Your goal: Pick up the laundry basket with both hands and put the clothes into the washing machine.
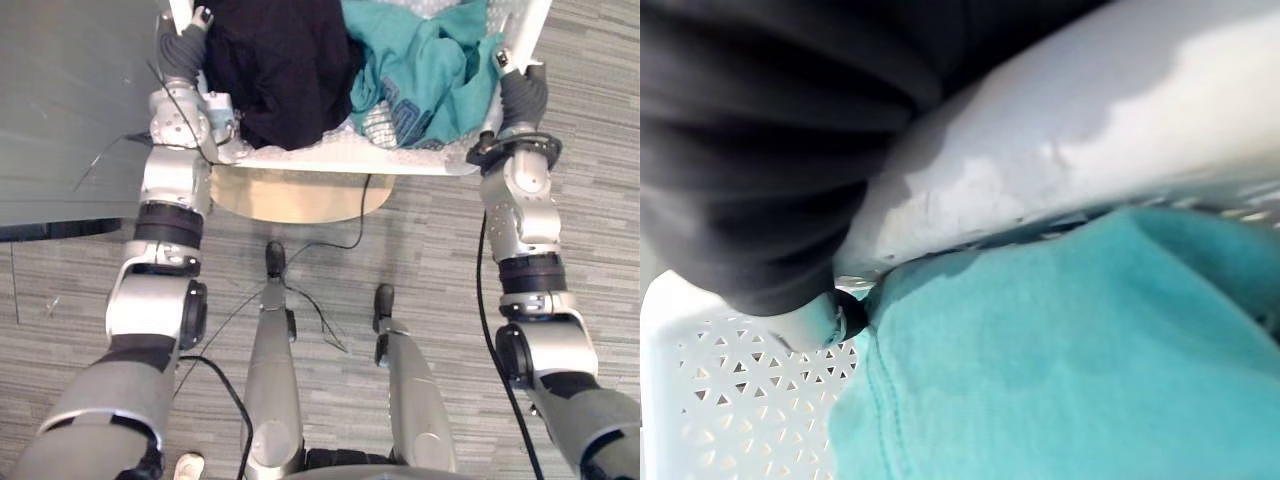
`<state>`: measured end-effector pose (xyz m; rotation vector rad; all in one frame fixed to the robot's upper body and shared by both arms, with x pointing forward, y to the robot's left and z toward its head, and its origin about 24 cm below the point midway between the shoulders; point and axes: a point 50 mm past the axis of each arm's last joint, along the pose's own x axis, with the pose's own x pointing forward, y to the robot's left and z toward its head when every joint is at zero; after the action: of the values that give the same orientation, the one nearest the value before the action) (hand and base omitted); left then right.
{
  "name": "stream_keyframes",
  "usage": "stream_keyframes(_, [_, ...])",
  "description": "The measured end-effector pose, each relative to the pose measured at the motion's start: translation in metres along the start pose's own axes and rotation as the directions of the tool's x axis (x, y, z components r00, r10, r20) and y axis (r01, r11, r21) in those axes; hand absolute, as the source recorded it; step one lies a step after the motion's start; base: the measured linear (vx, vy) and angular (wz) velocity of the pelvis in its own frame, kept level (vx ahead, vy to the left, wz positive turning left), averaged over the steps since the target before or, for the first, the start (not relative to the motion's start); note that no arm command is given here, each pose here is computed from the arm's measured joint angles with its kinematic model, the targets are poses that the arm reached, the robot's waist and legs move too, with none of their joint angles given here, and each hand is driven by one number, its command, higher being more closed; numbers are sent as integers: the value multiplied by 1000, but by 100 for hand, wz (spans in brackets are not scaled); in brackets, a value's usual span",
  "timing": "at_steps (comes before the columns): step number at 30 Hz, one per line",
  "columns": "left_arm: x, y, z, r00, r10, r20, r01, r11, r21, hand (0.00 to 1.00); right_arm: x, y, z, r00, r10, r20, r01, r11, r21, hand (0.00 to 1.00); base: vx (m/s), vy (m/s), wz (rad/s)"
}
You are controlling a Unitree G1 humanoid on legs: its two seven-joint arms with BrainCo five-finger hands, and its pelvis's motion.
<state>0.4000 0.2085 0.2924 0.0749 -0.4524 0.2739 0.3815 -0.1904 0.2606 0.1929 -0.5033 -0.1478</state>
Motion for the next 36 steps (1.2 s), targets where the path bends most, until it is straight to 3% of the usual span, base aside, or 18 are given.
stream_keyframes(11, [18,8,39,996,-61,62,54,992,112,100,4,-3,-9,984,154,-93,-154,988,7,100,28,-13,-3])
stream_keyframes(26, [27,42,41,999,-37,17,32,966,256,100,17,25,-12,935,294,-196,-310,949,-56,100,-13,-5,-4])
stream_keyframes(36, [29,43,44,999,-43,4,40,964,264,100,24,25,-5,934,300,-193,-321,944,-82,100,6,6,2])
